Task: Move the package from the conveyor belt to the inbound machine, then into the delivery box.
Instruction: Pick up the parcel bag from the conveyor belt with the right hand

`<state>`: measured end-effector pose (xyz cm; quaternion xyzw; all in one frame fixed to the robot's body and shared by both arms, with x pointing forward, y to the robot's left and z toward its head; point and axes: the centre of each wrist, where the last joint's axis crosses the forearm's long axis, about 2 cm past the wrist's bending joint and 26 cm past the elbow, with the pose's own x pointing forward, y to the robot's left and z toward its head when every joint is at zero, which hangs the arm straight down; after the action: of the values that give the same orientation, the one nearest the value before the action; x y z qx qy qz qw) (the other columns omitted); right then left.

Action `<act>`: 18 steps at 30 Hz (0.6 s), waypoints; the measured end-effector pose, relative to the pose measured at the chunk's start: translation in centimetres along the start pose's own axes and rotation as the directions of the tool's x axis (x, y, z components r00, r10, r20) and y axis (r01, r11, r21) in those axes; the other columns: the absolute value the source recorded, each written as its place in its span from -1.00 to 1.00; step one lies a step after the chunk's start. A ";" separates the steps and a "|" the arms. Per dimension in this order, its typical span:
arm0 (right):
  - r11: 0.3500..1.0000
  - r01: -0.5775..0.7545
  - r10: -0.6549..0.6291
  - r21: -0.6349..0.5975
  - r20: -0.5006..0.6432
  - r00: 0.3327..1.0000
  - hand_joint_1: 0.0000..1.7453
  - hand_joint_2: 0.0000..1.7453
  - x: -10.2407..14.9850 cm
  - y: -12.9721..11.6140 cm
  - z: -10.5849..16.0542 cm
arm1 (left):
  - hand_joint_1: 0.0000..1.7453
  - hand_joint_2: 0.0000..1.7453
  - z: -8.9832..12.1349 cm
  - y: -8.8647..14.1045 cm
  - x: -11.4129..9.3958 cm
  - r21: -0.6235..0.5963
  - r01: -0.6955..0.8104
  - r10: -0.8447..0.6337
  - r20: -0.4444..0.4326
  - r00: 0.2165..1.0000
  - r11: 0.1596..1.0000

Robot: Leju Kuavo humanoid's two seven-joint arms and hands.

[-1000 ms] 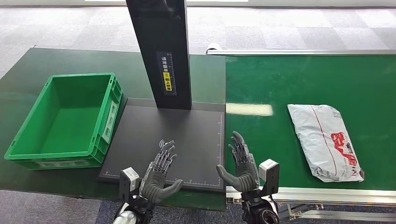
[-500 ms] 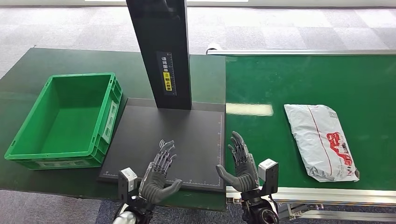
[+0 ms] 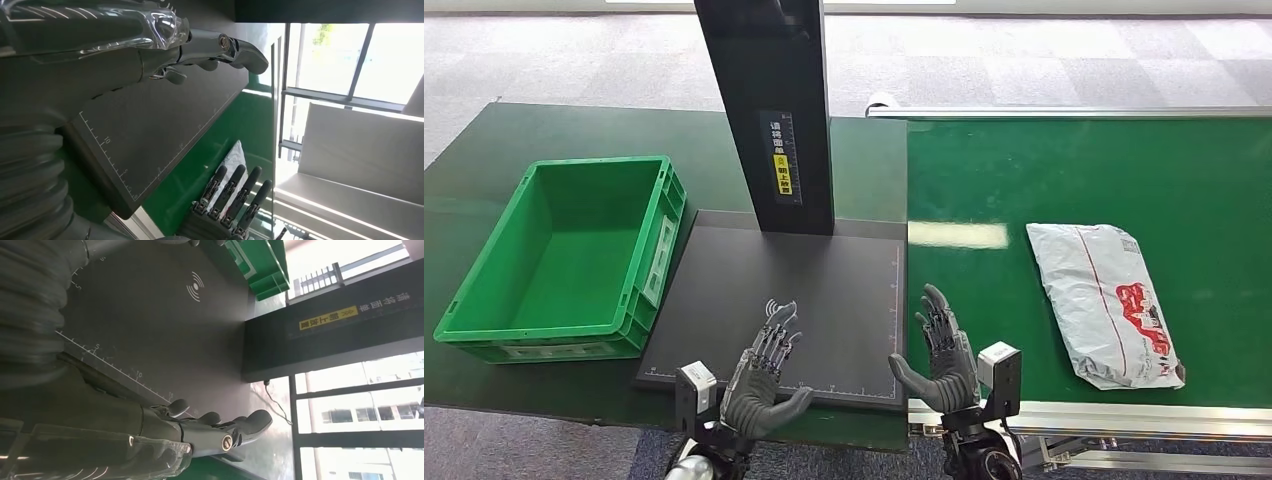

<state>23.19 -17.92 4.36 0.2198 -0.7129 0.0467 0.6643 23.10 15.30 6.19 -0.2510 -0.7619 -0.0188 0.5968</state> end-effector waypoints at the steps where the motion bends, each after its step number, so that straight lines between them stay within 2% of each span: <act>1: 1.000 0.002 -0.002 0.000 -0.003 1.000 -1.00 1.00 0.0 0.1 0.0 | -1.00 1.00 0.0 0.0 0.0 -0.001 0.001 -0.001 0.000 1.000 1.000; 5: 0.999 -0.035 0.035 -0.017 -0.024 0.999 -1.00 1.00 -0.1 0.2 0.2 | -1.00 1.00 -0.1 -0.1 0.0 -0.012 0.007 -0.007 -0.006 1.000 1.000; 7: 0.983 -0.179 0.177 -0.044 -0.052 0.983 -1.00 1.00 0.0 0.1 0.3 | -1.00 1.00 -0.1 -0.1 0.0 -0.010 0.011 -0.011 -0.009 1.000 1.000; 9: 0.918 -0.390 0.385 -0.067 -0.073 0.920 -1.00 1.00 0.3 -0.1 0.3 | -1.00 1.00 0.0 -0.1 0.0 -0.003 0.014 -0.014 -0.012 1.000 1.000; 12: 0.801 -0.592 0.585 -0.087 -0.097 0.805 -1.00 1.00 0.9 -0.2 0.2 | -1.00 1.00 0.4 -0.1 -0.1 0.006 0.016 -0.016 -0.017 1.000 1.000; 13: 0.736 -0.669 0.658 -0.101 -0.124 0.743 -1.00 1.00 1.2 -0.3 0.2 | -1.00 1.00 0.5 -0.1 -0.1 0.008 0.017 -0.016 -0.018 1.000 1.000; 14: 0.638 -0.762 0.747 -0.113 -0.153 0.647 -1.00 1.00 1.4 -0.4 0.2 | -1.00 1.00 0.6 -0.1 -0.1 0.010 0.018 -0.018 -0.018 1.000 1.000; 17: 0.295 -0.949 0.935 -0.108 -0.170 0.310 -1.00 1.00 2.2 -1.2 0.5 | -1.00 1.00 0.7 -0.1 0.0 0.009 0.024 -0.024 -0.018 1.000 1.000; 18: 0.237 -0.966 0.953 -0.102 -0.166 0.251 -1.00 1.00 2.4 -1.5 0.6 | -1.00 1.00 0.7 -0.1 0.0 0.009 0.026 -0.026 -0.018 1.000 1.000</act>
<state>23.14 -20.07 6.23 -0.3253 -0.6757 0.3846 0.5381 22.41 15.44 6.05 -0.2382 -0.7599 -0.0252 0.6042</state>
